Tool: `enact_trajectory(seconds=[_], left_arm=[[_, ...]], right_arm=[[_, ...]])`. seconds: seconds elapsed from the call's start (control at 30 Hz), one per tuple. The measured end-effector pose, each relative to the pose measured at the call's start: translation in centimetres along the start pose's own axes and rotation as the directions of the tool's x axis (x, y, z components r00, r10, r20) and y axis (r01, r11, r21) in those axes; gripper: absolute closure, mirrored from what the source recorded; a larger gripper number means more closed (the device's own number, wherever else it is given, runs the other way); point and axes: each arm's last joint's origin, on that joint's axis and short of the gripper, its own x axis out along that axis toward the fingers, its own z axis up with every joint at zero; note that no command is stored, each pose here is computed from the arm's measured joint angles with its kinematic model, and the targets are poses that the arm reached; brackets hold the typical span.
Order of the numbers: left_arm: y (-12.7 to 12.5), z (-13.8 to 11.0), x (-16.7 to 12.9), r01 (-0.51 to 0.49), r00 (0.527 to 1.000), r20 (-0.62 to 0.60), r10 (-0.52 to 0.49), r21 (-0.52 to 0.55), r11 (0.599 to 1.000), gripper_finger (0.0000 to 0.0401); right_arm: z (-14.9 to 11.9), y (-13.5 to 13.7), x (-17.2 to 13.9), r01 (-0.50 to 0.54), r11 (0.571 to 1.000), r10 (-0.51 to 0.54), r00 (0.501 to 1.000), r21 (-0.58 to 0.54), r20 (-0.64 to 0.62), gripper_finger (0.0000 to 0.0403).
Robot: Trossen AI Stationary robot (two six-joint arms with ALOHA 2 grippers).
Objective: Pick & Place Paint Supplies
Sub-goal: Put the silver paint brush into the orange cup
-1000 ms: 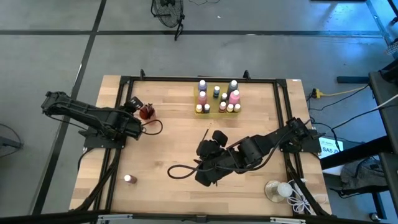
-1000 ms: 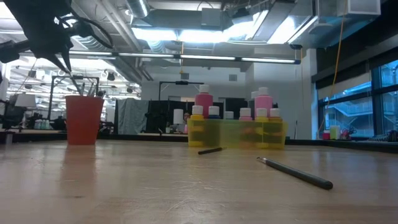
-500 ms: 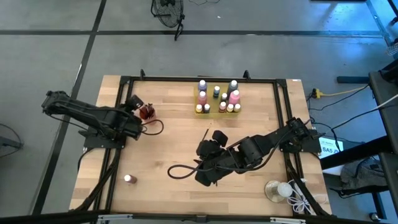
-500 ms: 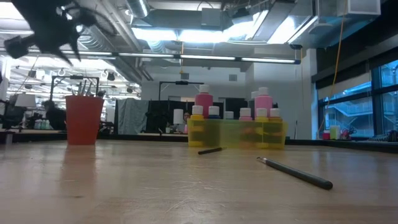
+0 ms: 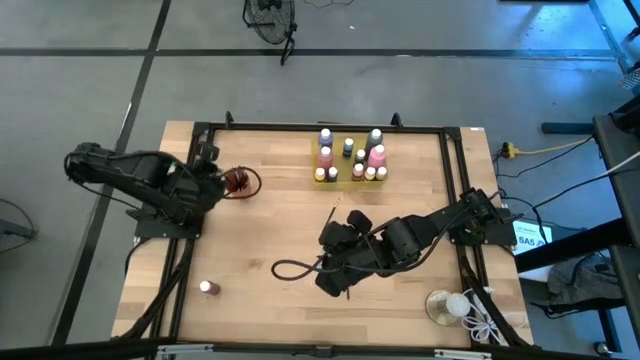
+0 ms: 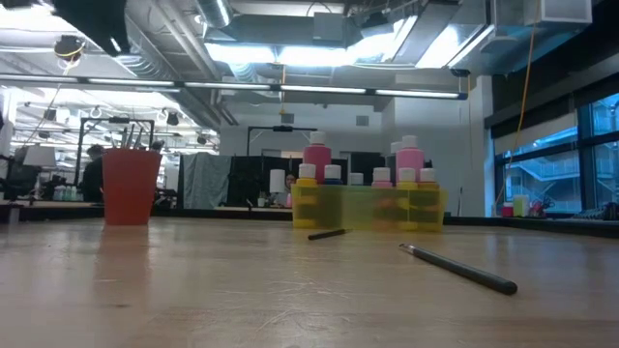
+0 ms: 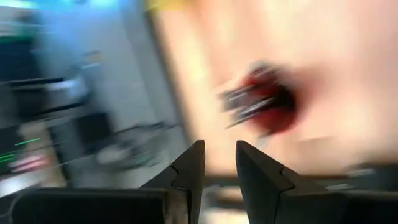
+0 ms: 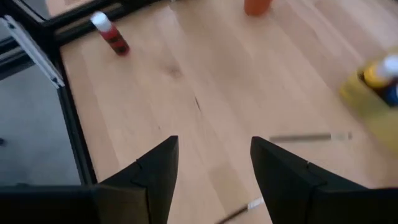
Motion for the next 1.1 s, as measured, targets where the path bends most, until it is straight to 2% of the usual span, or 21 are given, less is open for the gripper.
enact_trajectory(seconds=[0.1,0.17,0.23,0.3,0.4,0.5,0.57,0.63,0.7,0.8,0.93,1.03,1.1], left_arm=[[0.0,0.5,-0.4,0.145,0.987,0.089,-0.137,-0.103,0.984,0.0314],[-0.2,1.1,-0.7,0.264,0.955,0.184,-0.231,-0.179,0.948,0.0313],[-0.4,1.9,-1.1,0.419,0.884,0.32,-0.342,-0.214,0.882,0.0307],[-0.4,2.9,-1.7,0.509,0.806,0.446,-0.389,-0.188,0.84,0.0296],[-0.2,4.1,-2.8,0.524,0.726,0.6,-0.335,-0.168,0.835,0.0276],[0.3,4.9,-3.8,0.501,0.681,0.7,-0.216,-0.23,0.834,0.0257],[0.7,5.5,-4.4,0.496,0.66,0.742,-0.119,-0.311,0.811,0.0247],[0.9,5.8,-4.9,0.53,0.629,0.774,-0.079,-0.352,0.772,0.024],[0.9,6.0,-5.2,0.566,0.602,0.795,-0.074,-0.359,0.742,0.0237],[0.7,6.1,-5.5,0.609,0.586,0.806,-0.078,-0.375,0.699,0.0235],[0.1,6.2,-6.1,0.659,0.555,0.826,-0.1,-0.364,0.659,0.0234],[-0.4,6.2,-6.8,0.703,0.528,0.844,-0.094,-0.372,0.607,0.0234],[-0.9,6.1,-7.4,0.747,0.507,0.856,-0.103,-0.377,0.548,0.0234]], right_arm=[[-0.3,-0.6,0.1,0.03,0.996,-0.024,0.997,0.078,-0.066,0.0199],[-0.6,-1.2,0.2,0.082,0.984,-0.062,0.99,0.16,-0.128,0.0199],[-0.9,-2.0,0.2,0.151,0.96,-0.105,0.976,0.238,-0.193,0.0199],[-1.1,-2.6,0.1,0.211,0.933,-0.139,0.959,0.291,-0.248,0.0199],[-1.3,-2.9,0.1,0.254,0.903,-0.159,0.946,0.345,-0.283,0.0199],[-1.2,-3.0,0.2,0.257,0.888,-0.144,0.943,0.38,-0.301,0.0199],[-1.2,-3.0,0.4,0.26,0.883,-0.132,0.936,0.391,-0.325,0.0199],[-1.3,-2.9,0.9,0.263,0.881,-0.116,0.926,0.392,-0.36,0.0199],[-1.5,-2.9,1.7,0.279,0.879,-0.109,0.908,0.388,-0.404,0.0199],[-2.1,-2.8,3.1,0.308,0.876,-0.119,0.883,0.371,-0.454,0.0199],[-2.7,-2.7,4.2,0.323,0.872,-0.126,0.873,0.367,-0.47,0.0199],[-2.9,-2.6,4.3,0.32,0.872,-0.122,0.874,0.369,-0.47,0.0199],[-2.8,-2.4,4.3,0.305,0.879,-0.114,0.881,0.367,-0.459,0.0199]])
